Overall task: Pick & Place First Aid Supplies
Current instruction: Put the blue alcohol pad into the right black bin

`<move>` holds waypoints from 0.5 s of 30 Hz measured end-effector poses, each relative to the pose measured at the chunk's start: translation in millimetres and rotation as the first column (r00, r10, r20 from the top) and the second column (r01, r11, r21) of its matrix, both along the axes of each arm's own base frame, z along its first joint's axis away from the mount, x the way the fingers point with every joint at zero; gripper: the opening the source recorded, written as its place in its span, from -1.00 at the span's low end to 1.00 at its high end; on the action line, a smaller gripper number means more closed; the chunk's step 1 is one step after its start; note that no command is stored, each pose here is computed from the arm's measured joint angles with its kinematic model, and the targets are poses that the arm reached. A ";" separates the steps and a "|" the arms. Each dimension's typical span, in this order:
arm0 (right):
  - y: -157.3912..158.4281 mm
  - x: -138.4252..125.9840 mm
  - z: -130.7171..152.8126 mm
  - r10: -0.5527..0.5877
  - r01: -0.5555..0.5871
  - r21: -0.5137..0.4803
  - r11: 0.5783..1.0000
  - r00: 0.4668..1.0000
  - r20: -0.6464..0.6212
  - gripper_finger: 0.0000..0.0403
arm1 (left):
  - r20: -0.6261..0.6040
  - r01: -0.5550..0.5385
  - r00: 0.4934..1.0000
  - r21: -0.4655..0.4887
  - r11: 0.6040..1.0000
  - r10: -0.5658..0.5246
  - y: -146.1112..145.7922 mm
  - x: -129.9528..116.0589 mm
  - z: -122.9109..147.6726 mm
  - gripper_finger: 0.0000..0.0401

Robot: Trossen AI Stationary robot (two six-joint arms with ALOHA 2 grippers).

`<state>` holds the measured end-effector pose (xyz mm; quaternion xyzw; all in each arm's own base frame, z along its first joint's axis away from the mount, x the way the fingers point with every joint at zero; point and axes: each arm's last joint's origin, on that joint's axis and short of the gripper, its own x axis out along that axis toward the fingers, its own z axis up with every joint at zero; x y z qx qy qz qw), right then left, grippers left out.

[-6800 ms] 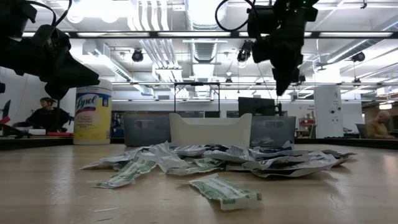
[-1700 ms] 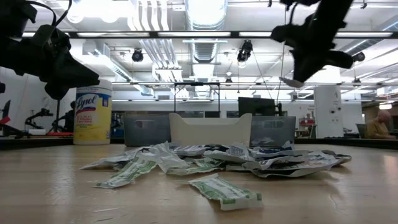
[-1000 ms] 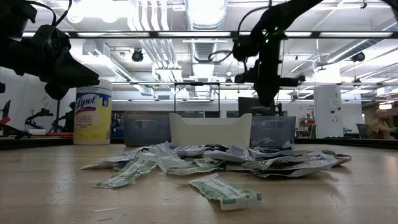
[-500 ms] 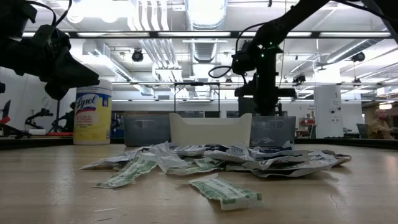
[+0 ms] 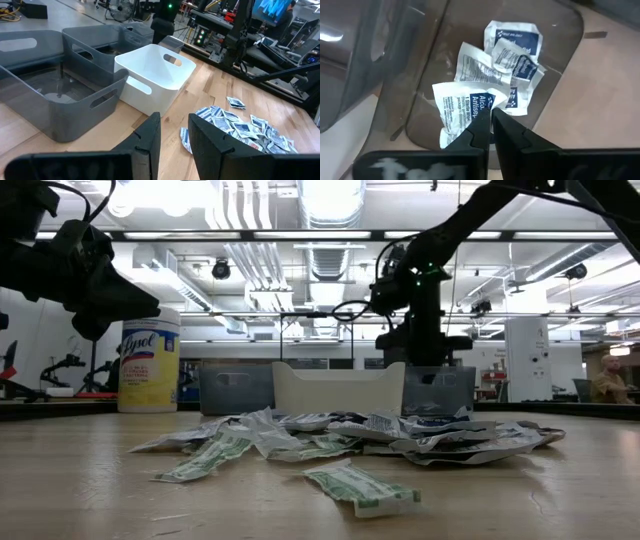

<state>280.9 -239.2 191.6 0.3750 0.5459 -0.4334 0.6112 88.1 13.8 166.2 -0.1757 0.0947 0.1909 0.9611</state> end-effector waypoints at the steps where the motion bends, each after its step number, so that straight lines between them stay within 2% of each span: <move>1: -1.0 -1.1 1.2 -0.004 0.004 -0.005 1.000 1.000 0.003 -0.85 | 0.000 0.000 1.000 0.000 1.000 0.000 0.0 0.0 0.0 -0.53; 10: -2.7 -4.0 4.9 -0.012 0.012 -0.013 1.000 1.000 0.008 -0.52 | 0.000 0.000 1.000 0.000 1.000 0.000 0.0 0.0 0.0 -0.53; 15: 2.9 -6.3 18.4 -0.005 0.005 -0.029 1.000 1.000 0.026 -0.48 | 0.000 0.000 1.000 0.000 1.000 0.000 0.0 0.0 0.0 -0.53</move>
